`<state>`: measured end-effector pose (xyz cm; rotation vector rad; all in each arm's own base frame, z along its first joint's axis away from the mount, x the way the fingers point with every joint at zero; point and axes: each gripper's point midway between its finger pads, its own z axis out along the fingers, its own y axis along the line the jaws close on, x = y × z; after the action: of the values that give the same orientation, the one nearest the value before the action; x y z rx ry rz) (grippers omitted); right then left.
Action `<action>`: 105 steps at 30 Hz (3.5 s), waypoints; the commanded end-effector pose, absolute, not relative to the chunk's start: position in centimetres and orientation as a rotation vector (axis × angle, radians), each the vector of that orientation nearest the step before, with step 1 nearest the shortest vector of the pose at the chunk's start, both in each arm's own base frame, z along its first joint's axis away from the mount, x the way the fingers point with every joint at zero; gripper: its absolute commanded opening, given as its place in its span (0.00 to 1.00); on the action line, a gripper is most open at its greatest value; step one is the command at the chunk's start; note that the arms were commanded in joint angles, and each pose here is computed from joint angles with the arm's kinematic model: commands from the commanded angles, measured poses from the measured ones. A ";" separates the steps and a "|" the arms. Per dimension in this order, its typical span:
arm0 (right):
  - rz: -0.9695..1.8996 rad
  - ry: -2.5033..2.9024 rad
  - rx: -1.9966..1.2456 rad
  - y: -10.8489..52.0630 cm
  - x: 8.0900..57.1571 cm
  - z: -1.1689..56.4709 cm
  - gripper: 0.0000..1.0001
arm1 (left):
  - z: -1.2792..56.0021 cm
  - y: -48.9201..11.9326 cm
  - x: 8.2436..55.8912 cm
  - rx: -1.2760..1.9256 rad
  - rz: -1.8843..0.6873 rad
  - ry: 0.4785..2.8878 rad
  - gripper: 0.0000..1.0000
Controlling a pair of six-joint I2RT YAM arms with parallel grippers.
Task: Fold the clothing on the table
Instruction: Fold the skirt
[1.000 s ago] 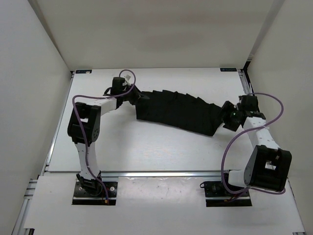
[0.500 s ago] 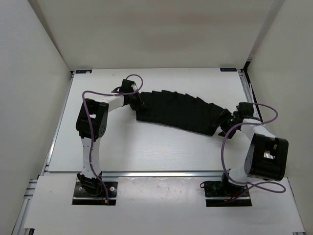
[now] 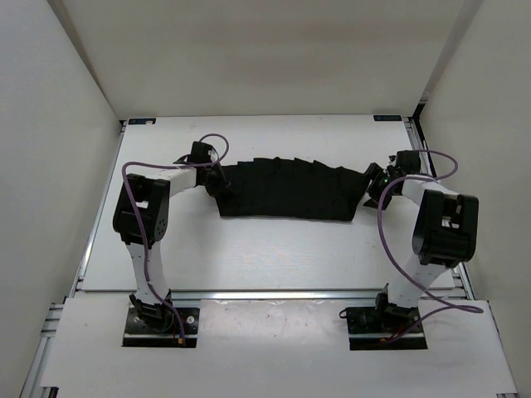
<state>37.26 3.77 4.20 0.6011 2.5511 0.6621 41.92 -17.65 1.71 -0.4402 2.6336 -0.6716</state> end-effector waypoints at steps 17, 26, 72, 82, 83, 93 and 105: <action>1.224 2.496 0.239 11.8 39.8 4.5 0.51 | 1.3 -17.2 41.4 -0.373 -0.550 2.676 0.00; 1.075 2.516 0.358 8.2 38.7 4.6 0.00 | 5.0 -20.2 41.5 -0.268 -0.720 2.610 0.12; 0.981 2.366 -0.081 17.5 45.1 22.1 0.00 | 1.4 -19.9 41.0 -0.334 -0.617 2.617 0.37; 1.124 2.421 -0.218 26.8 46.9 18.6 0.00 | 2.0 -19.0 40.6 -0.351 -0.628 2.603 0.37; 1.148 2.428 -0.230 27.5 46.8 18.1 0.00 | 1.8 -18.9 40.4 -0.353 -0.626 2.611 0.37; 1.240 2.378 -0.240 31.5 49.1 18.5 0.00 | 1.7 -20.0 40.2 -0.307 -0.640 2.626 0.37; 1.457 2.350 -0.304 37.4 49.9 18.4 0.00 | 1.7 -19.4 40.1 -0.324 -0.632 2.622 0.37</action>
<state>51.50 35.88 16.55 -0.2584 2.3638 1.3346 41.69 -20.50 2.13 -0.3201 2.5705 -0.6849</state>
